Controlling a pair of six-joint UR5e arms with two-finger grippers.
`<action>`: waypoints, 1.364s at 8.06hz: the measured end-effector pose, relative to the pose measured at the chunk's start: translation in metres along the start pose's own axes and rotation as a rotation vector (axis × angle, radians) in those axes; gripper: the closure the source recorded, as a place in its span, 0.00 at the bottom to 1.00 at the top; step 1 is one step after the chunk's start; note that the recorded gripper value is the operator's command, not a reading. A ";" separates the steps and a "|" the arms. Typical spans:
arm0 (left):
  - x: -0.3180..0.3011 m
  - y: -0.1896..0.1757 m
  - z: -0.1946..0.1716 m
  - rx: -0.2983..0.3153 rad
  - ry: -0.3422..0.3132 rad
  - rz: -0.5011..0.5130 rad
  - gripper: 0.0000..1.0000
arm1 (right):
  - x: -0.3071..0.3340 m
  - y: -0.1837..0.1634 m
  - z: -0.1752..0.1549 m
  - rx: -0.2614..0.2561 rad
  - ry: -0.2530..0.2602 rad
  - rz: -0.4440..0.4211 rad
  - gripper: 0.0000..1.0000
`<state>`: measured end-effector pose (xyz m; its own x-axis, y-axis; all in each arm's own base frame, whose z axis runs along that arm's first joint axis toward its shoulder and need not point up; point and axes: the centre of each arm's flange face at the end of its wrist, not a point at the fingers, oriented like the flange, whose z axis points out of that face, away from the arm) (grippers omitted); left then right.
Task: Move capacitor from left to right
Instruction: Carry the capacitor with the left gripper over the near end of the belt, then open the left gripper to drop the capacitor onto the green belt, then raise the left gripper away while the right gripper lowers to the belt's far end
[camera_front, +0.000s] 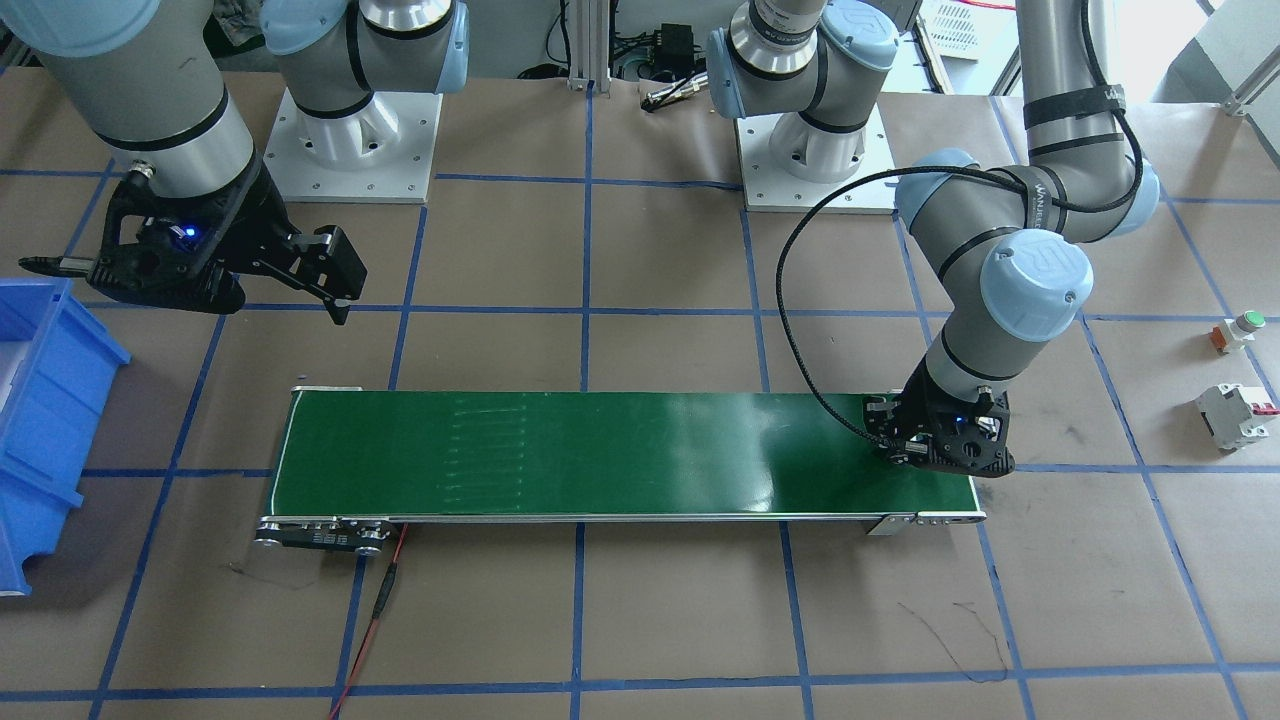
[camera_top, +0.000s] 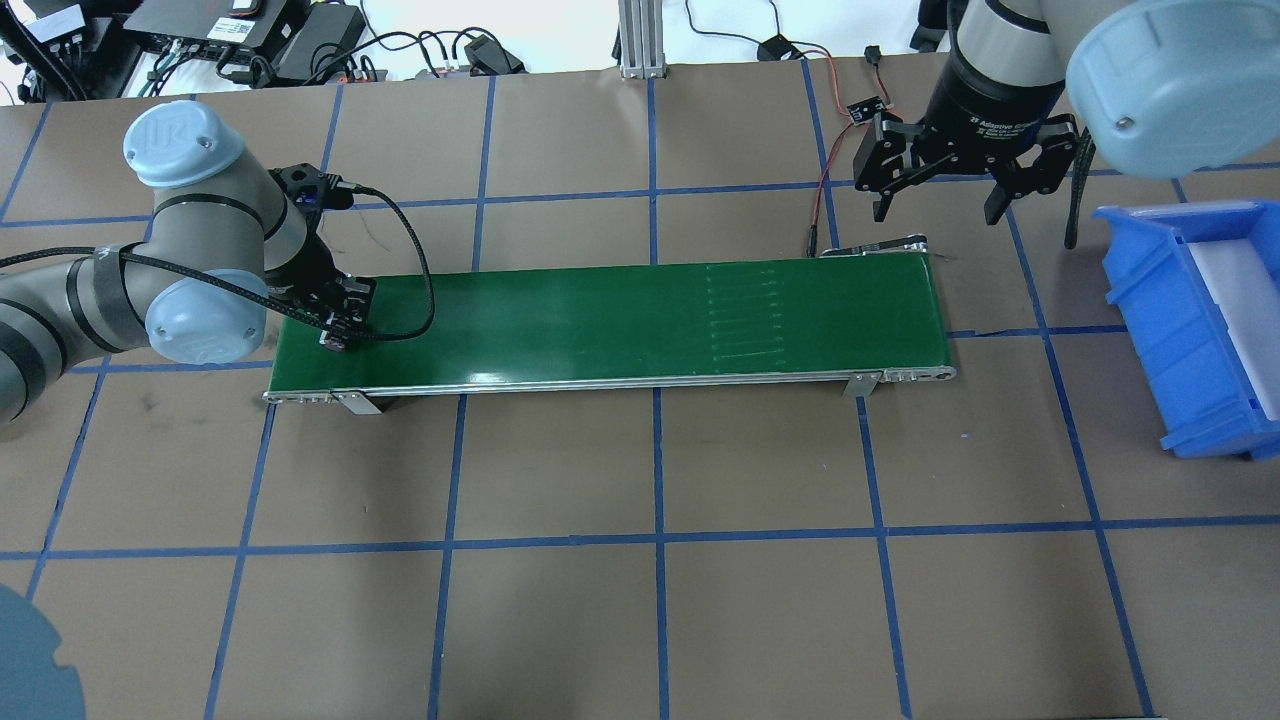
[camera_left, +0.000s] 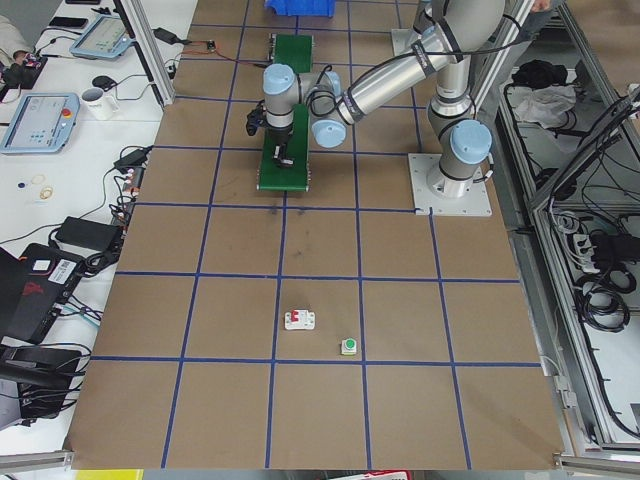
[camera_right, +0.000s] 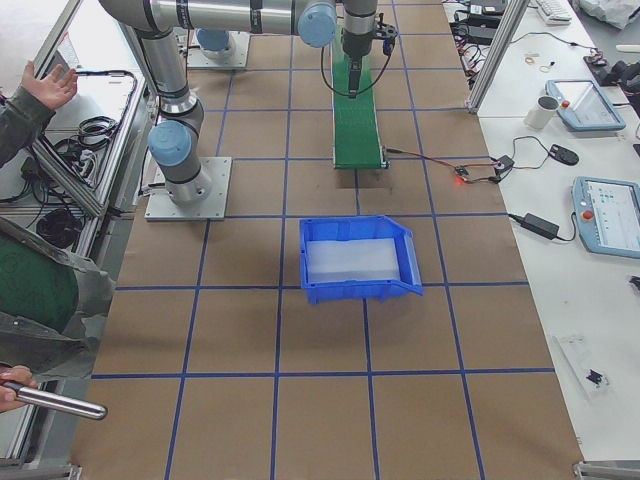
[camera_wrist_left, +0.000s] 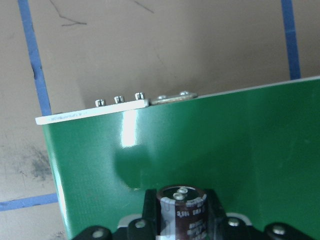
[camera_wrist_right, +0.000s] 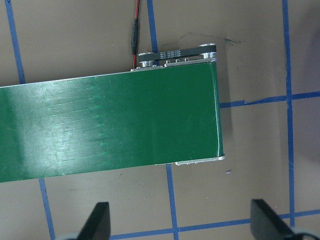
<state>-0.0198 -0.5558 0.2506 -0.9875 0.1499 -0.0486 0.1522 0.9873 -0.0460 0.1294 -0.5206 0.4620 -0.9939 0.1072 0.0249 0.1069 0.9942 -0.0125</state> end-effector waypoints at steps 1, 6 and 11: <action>-0.001 0.000 0.002 -0.001 0.001 -0.001 0.41 | 0.000 0.000 0.000 0.000 0.000 0.000 0.00; -0.005 -0.006 -0.003 0.027 -0.010 -0.007 0.07 | 0.000 0.000 0.000 0.000 0.001 0.000 0.00; -0.025 -0.052 -0.095 0.093 -0.045 -0.027 0.00 | 0.001 -0.001 0.000 0.001 0.003 -0.001 0.00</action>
<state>-0.0068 -0.6059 0.3490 -0.9887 0.1193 -0.0907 0.1312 0.9814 -0.1398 0.1279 -0.5209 0.4621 -0.9939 0.1066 0.0280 0.1062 0.9942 -0.0137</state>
